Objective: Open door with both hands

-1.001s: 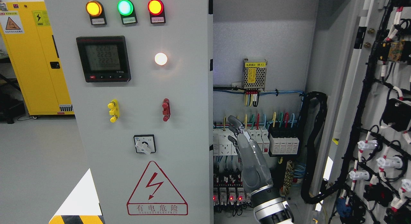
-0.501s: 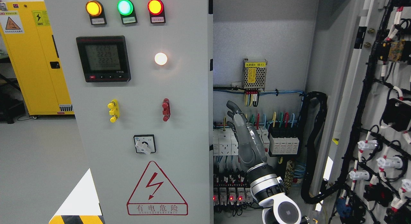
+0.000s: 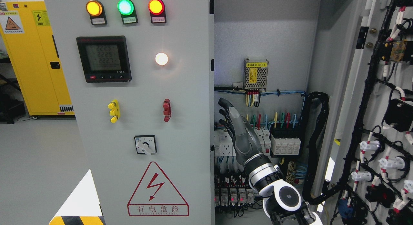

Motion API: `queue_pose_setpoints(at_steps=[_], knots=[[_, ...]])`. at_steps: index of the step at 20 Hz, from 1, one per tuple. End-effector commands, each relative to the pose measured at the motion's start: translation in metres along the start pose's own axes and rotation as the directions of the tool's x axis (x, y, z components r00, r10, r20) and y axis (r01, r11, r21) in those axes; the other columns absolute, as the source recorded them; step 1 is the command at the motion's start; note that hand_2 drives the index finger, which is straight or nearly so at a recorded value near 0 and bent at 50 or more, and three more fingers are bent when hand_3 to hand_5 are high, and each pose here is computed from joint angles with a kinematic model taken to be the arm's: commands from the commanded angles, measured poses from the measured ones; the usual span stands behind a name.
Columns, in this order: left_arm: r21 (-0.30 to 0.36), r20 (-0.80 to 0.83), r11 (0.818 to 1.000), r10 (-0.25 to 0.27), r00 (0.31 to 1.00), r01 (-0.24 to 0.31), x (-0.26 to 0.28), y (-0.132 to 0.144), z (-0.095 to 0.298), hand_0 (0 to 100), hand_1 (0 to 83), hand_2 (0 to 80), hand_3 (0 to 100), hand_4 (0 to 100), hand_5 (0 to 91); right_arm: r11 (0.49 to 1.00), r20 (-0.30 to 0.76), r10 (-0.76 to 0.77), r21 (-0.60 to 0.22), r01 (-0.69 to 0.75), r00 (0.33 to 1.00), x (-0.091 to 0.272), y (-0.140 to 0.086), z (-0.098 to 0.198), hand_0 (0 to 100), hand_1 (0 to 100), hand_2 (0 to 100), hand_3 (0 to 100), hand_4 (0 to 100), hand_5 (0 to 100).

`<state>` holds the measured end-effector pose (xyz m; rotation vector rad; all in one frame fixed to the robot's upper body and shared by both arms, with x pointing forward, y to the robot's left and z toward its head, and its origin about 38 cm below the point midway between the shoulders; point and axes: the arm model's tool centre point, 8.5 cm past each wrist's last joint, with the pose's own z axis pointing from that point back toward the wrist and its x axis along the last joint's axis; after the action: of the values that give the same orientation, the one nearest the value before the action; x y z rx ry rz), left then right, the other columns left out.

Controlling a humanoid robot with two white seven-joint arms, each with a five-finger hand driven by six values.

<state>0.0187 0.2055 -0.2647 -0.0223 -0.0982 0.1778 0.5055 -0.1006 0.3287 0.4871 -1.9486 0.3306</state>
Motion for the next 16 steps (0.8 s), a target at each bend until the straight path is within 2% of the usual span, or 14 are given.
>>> queue_pose_setpoints(at_steps=[1, 4, 8, 11, 16], knots=[[-0.008, 0.030, 1.000, -0.004, 1.000, 0.004, 0.019, -0.005, -0.001, 0, 0.0, 0.0, 0, 0, 0.0, 0.995, -0.037, -0.089, -0.040, 0.087, 0.995, -0.005, -0.030, -0.006, 23, 3, 0, 0, 0, 0], [-0.008, 0.028, 1.000, -0.002, 1.000, 0.002, 0.018, -0.005, -0.001, 0, 0.0, 0.0, 0, 0, 0.0, 0.993, -0.033, -0.118, 0.012, 0.119, 0.992, -0.003, -0.033, -0.006, 23, 3, 0, 0, 0, 0], [-0.007, 0.030, 1.000, -0.002, 1.000, 0.003, 0.019, -0.004, -0.001, 0, 0.0, 0.0, 0, 0, 0.0, 0.987, -0.015, -0.160, 0.028, 0.160, 0.987, 0.001, -0.035, -0.007, 23, 3, 0, 0, 0, 0], [-0.007, 0.028, 1.000, -0.002, 1.000, 0.002, 0.018, -0.004, -0.001, 0, 0.0, 0.0, 0, 0, 0.0, 0.972, -0.004, -0.203, 0.118, 0.202, 0.979, 0.005, -0.028, -0.008, 23, 3, 0, 0, 0, 0], [-0.005, 0.029, 1.000, -0.004, 1.000, 0.004, 0.019, -0.003, -0.001, 0, 0.0, 0.0, 0, 0, 0.0, 0.961, -0.016, -0.236, 0.142, 0.236, 0.972, 0.003, -0.028, -0.010, 23, 3, 0, 0, 0, 0]])
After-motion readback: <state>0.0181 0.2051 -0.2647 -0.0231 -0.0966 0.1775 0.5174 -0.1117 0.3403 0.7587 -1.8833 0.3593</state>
